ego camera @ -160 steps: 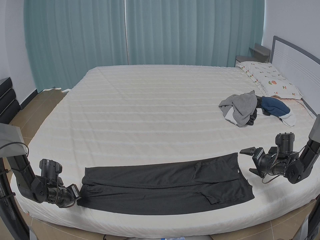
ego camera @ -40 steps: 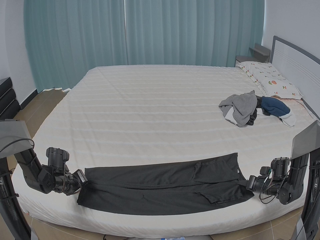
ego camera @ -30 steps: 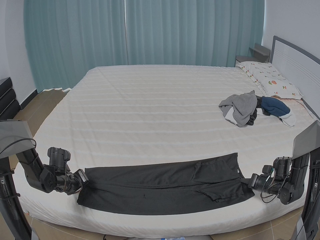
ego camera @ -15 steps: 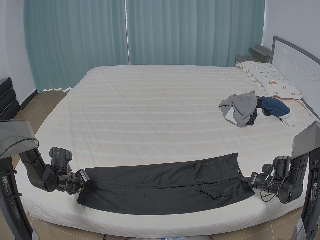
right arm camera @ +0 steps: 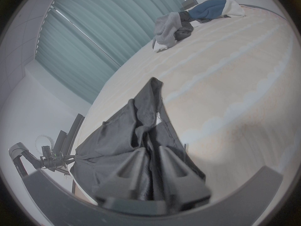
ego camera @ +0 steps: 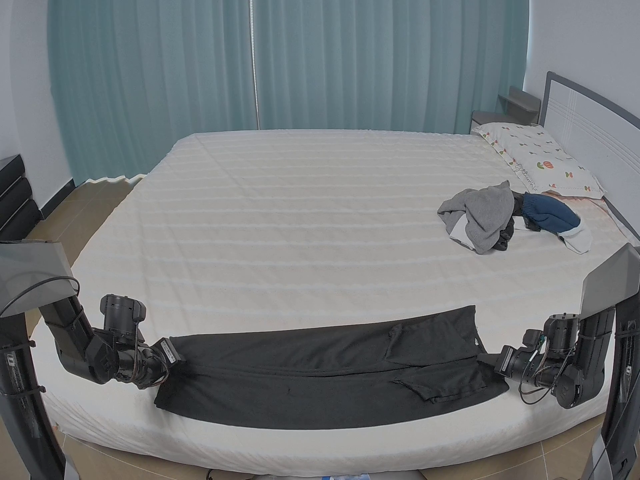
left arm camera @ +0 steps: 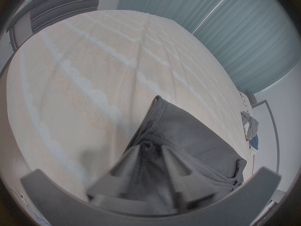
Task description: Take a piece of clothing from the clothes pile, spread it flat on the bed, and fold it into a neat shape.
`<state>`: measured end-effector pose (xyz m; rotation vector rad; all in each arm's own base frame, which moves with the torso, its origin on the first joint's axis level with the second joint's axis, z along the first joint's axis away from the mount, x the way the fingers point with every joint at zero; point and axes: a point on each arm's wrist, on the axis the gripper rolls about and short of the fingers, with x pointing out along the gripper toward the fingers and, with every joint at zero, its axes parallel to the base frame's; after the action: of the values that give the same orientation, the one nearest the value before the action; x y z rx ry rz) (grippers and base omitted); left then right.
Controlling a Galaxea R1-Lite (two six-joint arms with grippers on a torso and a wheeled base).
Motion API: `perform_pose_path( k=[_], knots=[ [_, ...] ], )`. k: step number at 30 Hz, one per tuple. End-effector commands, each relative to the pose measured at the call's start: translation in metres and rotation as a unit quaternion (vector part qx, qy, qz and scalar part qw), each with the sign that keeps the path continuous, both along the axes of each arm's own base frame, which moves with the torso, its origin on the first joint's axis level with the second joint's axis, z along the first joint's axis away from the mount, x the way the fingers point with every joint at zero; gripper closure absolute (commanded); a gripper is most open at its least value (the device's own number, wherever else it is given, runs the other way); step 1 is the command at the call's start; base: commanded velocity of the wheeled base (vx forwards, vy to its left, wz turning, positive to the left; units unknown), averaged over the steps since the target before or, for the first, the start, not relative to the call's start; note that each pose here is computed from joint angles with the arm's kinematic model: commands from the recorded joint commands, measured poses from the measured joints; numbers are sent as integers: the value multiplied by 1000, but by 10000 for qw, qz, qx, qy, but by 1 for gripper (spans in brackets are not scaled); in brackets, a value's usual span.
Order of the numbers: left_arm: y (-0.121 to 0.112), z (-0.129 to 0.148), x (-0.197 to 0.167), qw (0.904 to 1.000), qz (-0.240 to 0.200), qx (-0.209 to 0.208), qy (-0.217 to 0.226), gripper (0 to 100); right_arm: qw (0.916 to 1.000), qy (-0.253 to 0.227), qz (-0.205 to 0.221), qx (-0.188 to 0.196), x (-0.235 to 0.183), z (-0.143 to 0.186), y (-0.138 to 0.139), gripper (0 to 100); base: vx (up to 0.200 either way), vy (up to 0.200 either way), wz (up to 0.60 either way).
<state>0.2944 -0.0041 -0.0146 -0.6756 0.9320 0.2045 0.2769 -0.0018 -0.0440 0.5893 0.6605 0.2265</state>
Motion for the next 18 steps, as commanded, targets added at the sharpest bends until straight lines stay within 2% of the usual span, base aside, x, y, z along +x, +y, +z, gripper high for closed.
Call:
perform_pose_path(
  k=[1,5,9,11,15,17,18],
  knots=[
    [1,2,-1,10000,22,-11,-16,0,10000,-63,1,8,-2,3,0,0,0,0,0],
    [4,4,-3,10000,74,-16,-31,0,9999,-98,-27,16,-5,9,-1,0,0,0,0],
    [12,19,-6,9995,185,-43,-262,0,9997,-198,-140,35,-6,16,-8,0,0,0,0],
    [14,23,-5,9992,190,-60,-341,0,9994,-174,-252,162,-6,18,-9,0,0,0,0],
    [13,29,-2,9988,73,-150,-469,0,9983,-214,-381,377,-4,25,-10,0,0,0,0],
    [12,36,-1,9972,-219,-328,-631,0,9978,-269,-430,426,-4,29,-11,0,0,0,0],
    [12,36,-1,9972,-219,-328,-631,0,9978,-269,-430,426,-4,29,-11,0,0,0,0]
  ],
)
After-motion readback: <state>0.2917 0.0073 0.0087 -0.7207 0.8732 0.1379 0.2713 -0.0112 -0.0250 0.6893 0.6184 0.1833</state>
